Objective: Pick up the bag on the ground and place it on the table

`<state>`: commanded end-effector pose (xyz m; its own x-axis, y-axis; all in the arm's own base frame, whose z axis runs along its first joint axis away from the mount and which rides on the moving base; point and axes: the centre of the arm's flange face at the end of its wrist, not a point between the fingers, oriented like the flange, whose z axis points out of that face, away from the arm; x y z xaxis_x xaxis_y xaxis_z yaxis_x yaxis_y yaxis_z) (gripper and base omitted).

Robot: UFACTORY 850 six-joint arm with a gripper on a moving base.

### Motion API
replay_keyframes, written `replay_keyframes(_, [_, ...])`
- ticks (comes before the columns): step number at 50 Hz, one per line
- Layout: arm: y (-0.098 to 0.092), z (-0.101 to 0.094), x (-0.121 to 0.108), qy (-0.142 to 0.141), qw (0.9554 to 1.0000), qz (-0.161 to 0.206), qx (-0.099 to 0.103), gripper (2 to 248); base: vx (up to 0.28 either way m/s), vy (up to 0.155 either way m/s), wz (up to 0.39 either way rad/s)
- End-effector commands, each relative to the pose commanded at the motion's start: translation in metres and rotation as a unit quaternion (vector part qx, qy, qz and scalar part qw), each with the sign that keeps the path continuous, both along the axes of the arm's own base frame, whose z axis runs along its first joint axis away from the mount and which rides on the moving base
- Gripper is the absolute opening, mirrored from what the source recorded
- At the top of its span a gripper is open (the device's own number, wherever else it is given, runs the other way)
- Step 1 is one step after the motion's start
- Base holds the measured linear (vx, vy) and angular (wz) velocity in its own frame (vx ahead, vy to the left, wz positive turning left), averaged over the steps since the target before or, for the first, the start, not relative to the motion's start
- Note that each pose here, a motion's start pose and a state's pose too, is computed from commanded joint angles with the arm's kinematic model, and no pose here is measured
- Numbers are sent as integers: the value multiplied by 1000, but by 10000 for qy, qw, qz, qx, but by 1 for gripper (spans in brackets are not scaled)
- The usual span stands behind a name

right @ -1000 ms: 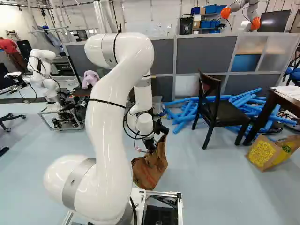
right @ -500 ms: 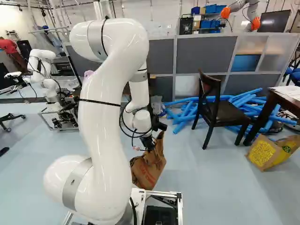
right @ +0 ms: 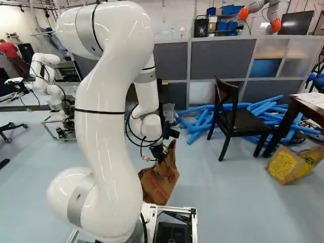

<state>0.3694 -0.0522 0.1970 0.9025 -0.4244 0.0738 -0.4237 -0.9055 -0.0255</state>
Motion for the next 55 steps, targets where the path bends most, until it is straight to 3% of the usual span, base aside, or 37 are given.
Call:
replay_keyframes(36, [3, 52, -10, 172, 9995, 253, -125, 21, 0, 0, 0])
replay_keyframes(55, [-2, 80, -3, 50, 9996, 201, -194, 21, 0, 0, 0])
